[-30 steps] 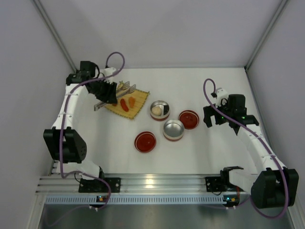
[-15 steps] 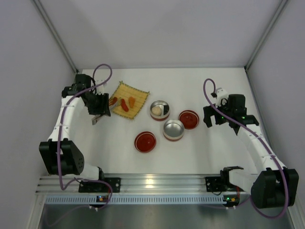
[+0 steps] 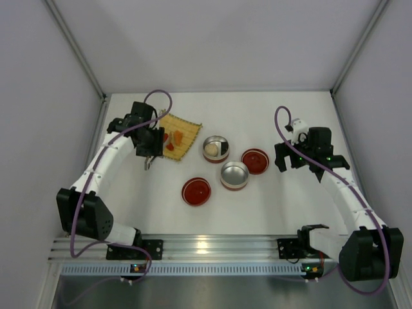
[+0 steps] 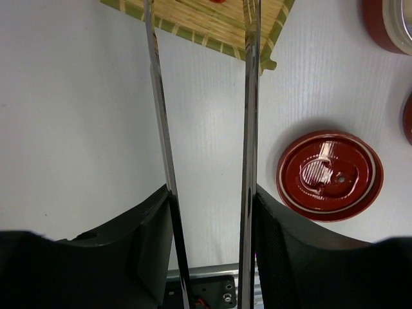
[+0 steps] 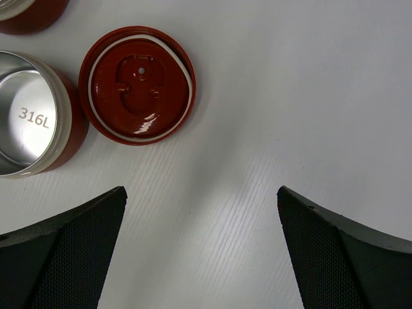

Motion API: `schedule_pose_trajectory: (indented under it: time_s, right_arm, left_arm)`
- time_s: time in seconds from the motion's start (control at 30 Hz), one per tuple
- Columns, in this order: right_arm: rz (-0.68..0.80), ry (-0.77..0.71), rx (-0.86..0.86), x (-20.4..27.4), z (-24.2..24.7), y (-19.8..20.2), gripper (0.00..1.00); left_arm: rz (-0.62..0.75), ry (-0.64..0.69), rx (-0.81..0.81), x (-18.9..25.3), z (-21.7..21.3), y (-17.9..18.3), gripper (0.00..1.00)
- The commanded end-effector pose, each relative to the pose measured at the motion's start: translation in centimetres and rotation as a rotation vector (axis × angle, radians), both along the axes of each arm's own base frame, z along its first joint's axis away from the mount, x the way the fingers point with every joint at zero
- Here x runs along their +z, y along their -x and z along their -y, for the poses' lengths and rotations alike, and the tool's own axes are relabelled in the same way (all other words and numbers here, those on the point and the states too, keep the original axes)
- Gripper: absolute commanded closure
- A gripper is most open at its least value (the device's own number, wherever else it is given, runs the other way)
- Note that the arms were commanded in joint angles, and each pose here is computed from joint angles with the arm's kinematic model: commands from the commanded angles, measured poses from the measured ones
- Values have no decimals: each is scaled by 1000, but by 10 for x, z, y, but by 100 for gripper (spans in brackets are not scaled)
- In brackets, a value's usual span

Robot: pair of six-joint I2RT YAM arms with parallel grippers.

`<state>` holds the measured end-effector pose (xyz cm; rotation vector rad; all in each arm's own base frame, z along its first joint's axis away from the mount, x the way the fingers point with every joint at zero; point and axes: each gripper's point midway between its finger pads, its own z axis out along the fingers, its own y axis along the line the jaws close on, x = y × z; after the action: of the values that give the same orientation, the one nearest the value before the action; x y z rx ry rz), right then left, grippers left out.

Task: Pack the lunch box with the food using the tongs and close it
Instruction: Pick up the fake food from the plate.

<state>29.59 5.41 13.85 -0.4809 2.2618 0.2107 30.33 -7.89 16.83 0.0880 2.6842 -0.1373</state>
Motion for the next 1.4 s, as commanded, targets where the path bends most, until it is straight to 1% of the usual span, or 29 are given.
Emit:
schedule_pose_trajectory:
  time_s: [0.0,0.23,0.47,0.73,0.97,1.37]
  right_arm:
    - [26,4,19,9,-1,0,1]
    - [23,3,22,8,-2,-1,1]
    - [23,4,21,8,-1,0,1]
    - [19,2,23,7,-2,0,1]
    - [18,5,22,6,-1,1,1]
    - [19,10,20,6,0,1,1]
  left_arm:
    - [53,-26,115,2,-8,-16,47]
    - [114,-52,144,12,-2,-32,49]
    - [60,-49,127,-4,9,-35,50]
    - [45,-48,122,-10,17,-41,50]
    - [6,-36,119,-21,24,-48,50]
    - [-12,-71,136,-30,19,-50,50]
